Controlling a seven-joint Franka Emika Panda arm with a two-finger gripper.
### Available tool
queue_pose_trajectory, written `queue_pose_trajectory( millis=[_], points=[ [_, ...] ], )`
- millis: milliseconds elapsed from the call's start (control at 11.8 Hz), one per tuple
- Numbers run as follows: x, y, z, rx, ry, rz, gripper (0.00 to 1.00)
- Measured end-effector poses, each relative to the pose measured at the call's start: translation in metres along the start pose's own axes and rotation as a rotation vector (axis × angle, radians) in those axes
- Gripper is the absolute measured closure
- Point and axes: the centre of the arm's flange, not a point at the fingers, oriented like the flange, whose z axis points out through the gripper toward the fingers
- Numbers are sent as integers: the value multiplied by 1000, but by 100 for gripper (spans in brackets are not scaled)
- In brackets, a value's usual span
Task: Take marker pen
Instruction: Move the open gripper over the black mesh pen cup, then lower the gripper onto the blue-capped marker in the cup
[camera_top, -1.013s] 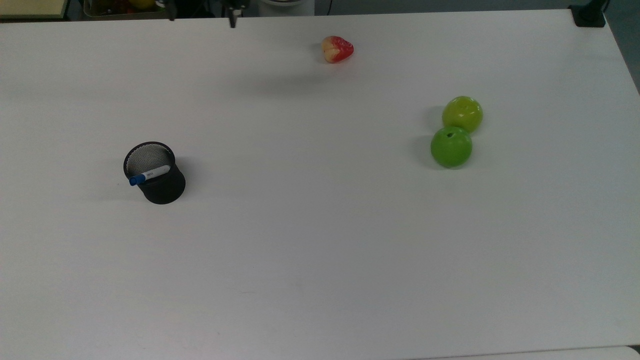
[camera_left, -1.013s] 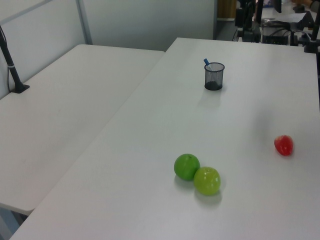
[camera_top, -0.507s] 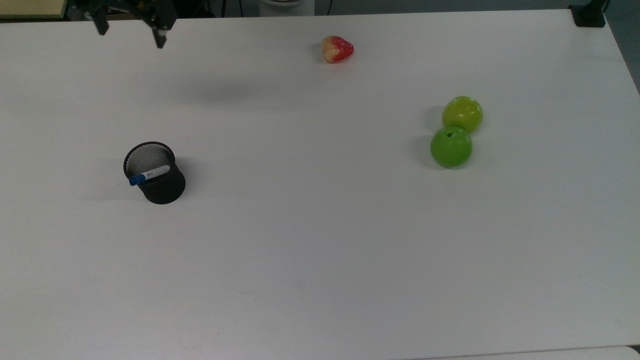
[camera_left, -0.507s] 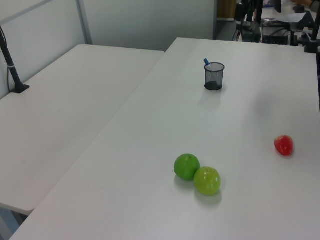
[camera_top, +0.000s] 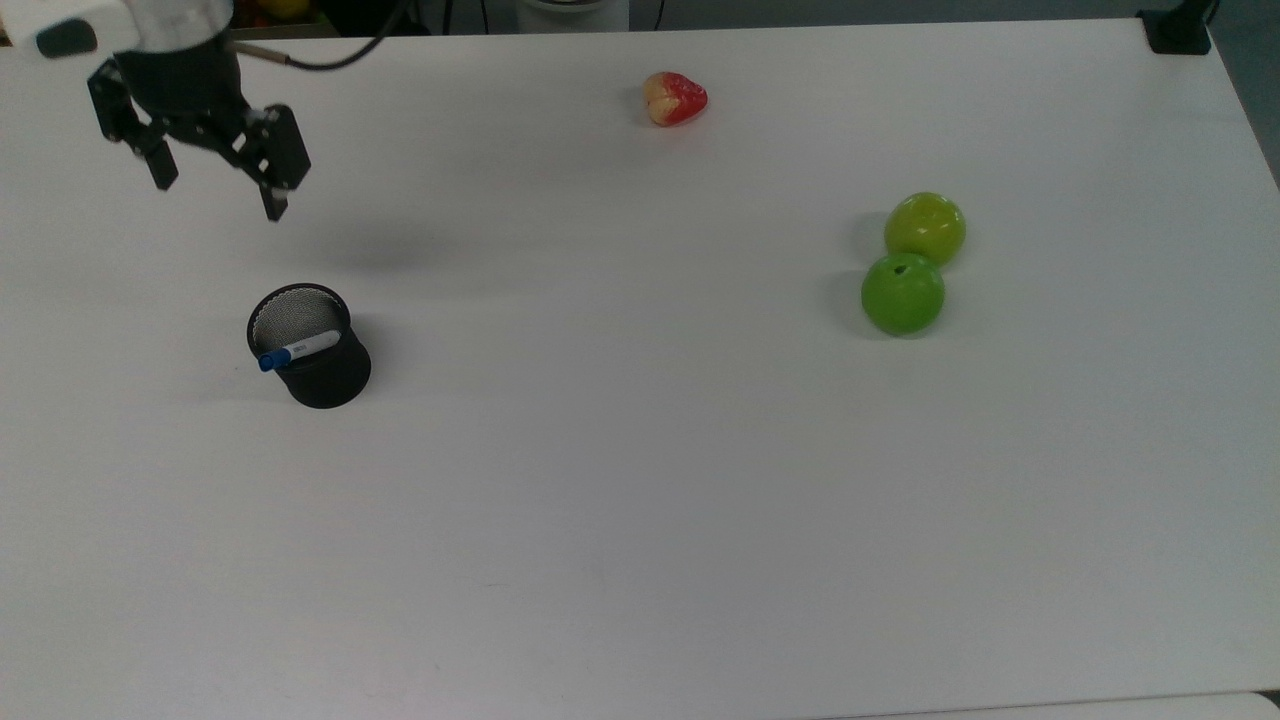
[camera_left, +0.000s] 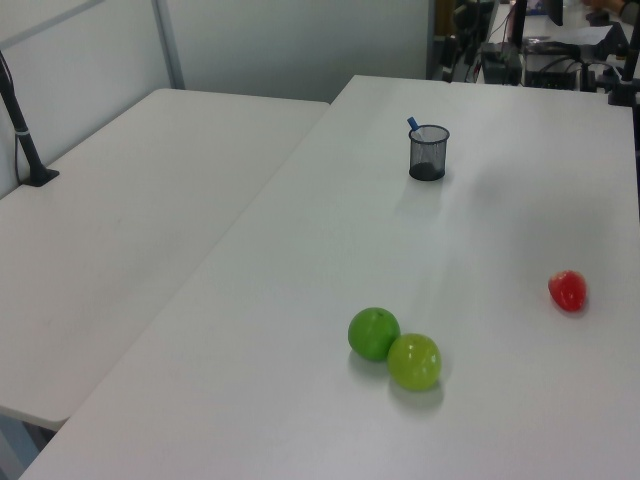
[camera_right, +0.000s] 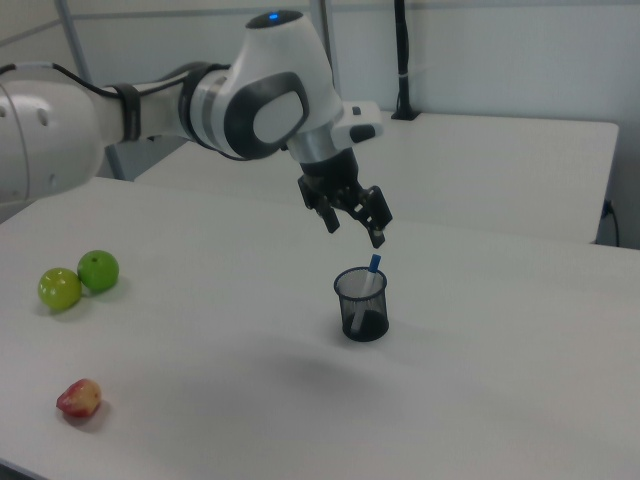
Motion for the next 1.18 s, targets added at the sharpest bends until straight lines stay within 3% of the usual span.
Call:
queue_pose_trajectory(
  millis=[338, 844, 1098, 1182],
  points=[
    [16, -10, 47, -8, 57, -16, 0],
    [25, -24, 80, -8, 102, -34, 2],
    [31, -41, 106, -6, 149, -24, 10],
    [32, -42, 113, -7, 153, -23, 20]
  ],
)
